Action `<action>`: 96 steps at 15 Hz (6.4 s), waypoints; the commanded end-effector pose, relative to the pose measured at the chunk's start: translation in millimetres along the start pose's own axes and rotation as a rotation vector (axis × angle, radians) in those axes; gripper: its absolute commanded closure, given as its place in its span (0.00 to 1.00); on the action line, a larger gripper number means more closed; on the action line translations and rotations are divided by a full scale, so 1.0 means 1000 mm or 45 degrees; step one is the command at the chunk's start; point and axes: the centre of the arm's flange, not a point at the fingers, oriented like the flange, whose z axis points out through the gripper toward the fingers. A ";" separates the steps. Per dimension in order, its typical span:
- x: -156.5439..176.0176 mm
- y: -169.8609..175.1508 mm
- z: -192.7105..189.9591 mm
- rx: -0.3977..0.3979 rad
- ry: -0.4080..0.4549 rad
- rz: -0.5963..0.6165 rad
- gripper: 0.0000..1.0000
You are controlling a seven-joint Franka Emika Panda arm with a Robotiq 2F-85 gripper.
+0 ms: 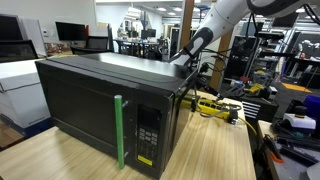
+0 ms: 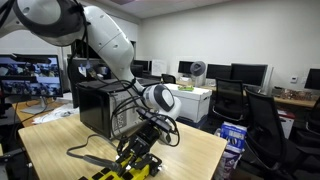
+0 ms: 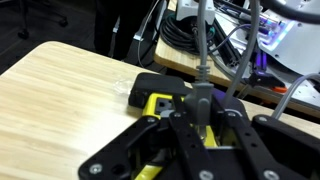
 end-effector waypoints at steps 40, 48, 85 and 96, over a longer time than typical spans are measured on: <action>0.006 0.009 0.070 -0.049 -0.073 0.278 0.92; 0.024 0.014 0.038 -0.010 -0.019 0.345 0.92; 0.018 0.017 -0.020 -0.076 0.118 0.168 0.92; 0.009 0.014 -0.048 -0.099 0.218 0.179 0.92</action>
